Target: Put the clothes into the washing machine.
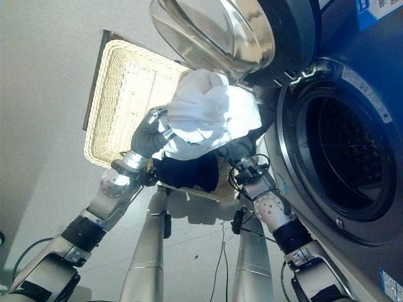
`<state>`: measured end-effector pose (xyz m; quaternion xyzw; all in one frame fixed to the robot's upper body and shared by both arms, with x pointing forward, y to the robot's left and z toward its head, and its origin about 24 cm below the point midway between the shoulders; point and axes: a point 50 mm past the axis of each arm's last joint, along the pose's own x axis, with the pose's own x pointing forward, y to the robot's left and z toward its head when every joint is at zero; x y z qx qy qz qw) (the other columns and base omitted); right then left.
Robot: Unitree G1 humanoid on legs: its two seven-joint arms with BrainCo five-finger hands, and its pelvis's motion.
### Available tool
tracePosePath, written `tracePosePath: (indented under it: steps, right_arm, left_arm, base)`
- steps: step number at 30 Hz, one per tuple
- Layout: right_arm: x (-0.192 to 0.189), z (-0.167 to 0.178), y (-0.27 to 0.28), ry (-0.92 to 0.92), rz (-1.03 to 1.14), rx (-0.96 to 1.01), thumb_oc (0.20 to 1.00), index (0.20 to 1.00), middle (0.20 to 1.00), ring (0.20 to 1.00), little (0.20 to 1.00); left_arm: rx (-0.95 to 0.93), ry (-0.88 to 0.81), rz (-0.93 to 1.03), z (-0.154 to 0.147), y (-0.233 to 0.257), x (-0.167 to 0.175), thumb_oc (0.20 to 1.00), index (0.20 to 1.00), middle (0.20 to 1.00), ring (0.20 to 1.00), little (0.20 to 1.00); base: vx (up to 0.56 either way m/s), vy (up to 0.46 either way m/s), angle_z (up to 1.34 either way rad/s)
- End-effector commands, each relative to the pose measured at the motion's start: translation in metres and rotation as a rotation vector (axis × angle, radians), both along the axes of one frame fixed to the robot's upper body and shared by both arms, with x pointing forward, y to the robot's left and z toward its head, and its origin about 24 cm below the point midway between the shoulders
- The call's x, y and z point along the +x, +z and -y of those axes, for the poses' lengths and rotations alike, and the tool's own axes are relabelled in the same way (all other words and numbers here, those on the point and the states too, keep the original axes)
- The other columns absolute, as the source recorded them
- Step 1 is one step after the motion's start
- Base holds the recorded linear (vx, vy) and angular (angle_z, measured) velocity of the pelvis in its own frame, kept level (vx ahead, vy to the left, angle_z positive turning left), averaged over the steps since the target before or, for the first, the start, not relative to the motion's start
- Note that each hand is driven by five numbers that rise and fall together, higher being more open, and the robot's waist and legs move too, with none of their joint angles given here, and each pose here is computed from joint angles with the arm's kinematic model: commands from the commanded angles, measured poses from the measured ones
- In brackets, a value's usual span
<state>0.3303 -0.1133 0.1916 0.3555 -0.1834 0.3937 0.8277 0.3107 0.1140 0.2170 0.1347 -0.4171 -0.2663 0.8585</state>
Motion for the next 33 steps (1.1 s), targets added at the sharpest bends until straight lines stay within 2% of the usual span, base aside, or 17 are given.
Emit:
tracePosePath:
  steps: [1, 6, 7, 8, 10, 24, 33]
  right_arm:
    - [-0.028, -0.011, 0.033, 0.170, 0.208, 0.081, 1.000, 1.000, 1.000, 1.000, 1.000]
    - [-0.036, -0.017, 0.030, 0.229, 0.225, 0.073, 1.000, 1.000, 1.000, 1.000, 1.000]
    - [-0.037, -0.019, 0.029, 0.247, 0.219, 0.068, 0.765, 0.765, 0.765, 0.765, 0.765]
    - [-0.037, -0.020, 0.023, 0.251, 0.199, 0.069, 0.658, 0.658, 0.658, 0.658, 0.658]
    - [-0.038, -0.023, 0.022, 0.278, 0.192, 0.064, 0.200, 0.200, 0.200, 0.200, 0.200]
    - [-0.042, -0.057, -0.003, 0.442, 0.054, -0.017, 0.200, 0.200, 0.200, 0.200, 0.200]
    - [-0.044, -0.069, -0.010, 0.504, 0.005, 0.011, 0.200, 0.200, 0.200, 0.200, 0.200]
  left_arm:
    - [0.072, -0.025, 0.179, 0.017, 0.026, -0.018, 0.200, 0.200, 0.200, 0.200, 0.200]
    - [0.131, 0.019, 0.187, 0.017, 0.022, -0.016, 0.200, 0.200, 0.200, 0.200, 0.200]
    - [0.135, 0.013, 0.180, 0.017, 0.022, -0.016, 0.200, 0.200, 0.200, 0.200, 0.200]
    - [0.137, 0.011, 0.160, 0.017, 0.016, -0.015, 0.200, 0.200, 0.200, 0.200, 0.200]
    - [0.153, 0.009, 0.159, 0.019, 0.016, -0.014, 0.200, 0.200, 0.200, 0.200, 0.200]
    - [0.144, -0.059, 0.178, 0.039, 0.013, -0.019, 0.200, 0.200, 0.200, 0.200, 0.200]
    - [0.105, 0.000, 0.188, 0.043, 0.013, -0.017, 0.200, 0.200, 0.200, 0.200, 0.200]
  base:
    - [0.00, 0.000, 0.00]
    - [0.00, 0.000, 0.00]
    - [0.05, -0.003, 0.00]
    - [0.00, 0.000, 0.00]
    - [0.00, -0.002, 0.01]
    - [0.01, 0.002, 0.00]
    - [0.00, 0.001, 0.00]
